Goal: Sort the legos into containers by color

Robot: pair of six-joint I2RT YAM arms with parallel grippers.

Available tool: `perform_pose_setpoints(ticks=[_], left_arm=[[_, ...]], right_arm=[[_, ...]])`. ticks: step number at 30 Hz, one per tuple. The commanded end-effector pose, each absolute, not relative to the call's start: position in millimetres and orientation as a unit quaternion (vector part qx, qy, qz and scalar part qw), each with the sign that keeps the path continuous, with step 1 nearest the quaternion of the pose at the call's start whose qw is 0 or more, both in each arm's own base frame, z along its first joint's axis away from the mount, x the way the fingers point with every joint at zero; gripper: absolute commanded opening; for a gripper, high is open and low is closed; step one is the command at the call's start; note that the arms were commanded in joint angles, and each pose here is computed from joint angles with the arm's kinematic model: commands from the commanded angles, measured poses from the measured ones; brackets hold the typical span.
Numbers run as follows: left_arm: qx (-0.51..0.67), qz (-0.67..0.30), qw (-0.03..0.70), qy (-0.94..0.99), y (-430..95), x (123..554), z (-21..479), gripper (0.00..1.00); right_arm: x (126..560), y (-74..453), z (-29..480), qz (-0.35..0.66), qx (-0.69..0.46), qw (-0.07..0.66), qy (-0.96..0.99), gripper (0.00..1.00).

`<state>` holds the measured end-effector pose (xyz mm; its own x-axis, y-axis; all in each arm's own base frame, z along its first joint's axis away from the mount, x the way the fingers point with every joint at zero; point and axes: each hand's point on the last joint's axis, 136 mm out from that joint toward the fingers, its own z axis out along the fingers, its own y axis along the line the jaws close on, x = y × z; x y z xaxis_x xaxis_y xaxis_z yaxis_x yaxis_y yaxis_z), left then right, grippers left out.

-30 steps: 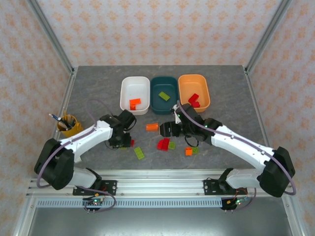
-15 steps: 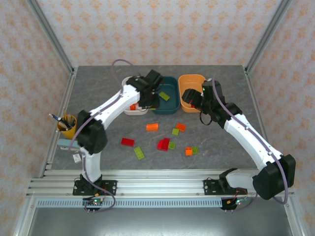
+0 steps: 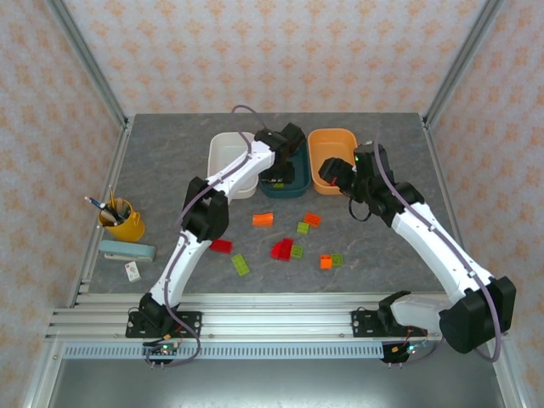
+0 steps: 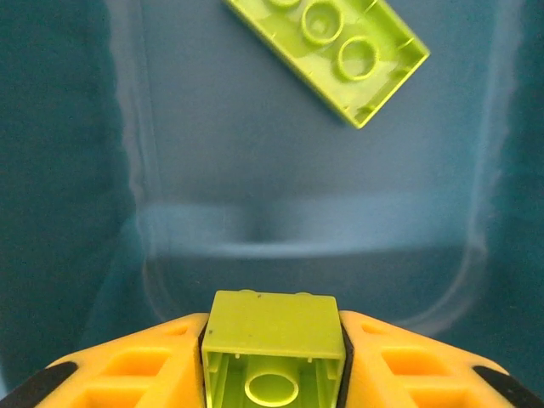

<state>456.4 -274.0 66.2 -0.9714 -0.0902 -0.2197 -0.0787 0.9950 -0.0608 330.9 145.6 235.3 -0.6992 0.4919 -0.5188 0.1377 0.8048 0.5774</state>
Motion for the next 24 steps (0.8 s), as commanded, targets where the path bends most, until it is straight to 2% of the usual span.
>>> perform_pose_setpoints(ticks=[1,4,7,16,21,24], left_arm=[[-0.038,-0.028,0.121,0.992,-273.5,455.9,85.1,0.47],[-0.039,-0.043,0.139,0.989,-276.7,458.3,103.0,0.57],[-0.042,-0.061,0.158,0.985,-278.9,459.8,126.5,0.63],[-0.073,-0.1,0.227,0.966,-257.2,434.6,209.2,0.73],[-0.095,-0.11,0.216,0.965,-230.9,390.2,211.5,0.78],[-0.108,-0.107,0.185,0.971,-218.0,360.2,186.1,0.8]], right_arm=[[313.0,132.9,223.5,0.229,0.183,0.327,0.899,0.79],[305.7,127.5,217.3,0.209,0.175,0.318,0.908,0.79],[302.3,125.0,216.8,0.197,0.16,0.316,0.914,0.79],[295.6,121.7,217.9,0.166,0.116,0.307,0.93,0.77],[287.9,140.0,217.3,0.16,0.068,0.307,0.936,0.77],[278.1,165.4,211.1,0.17,0.027,0.3,0.938,0.77]])
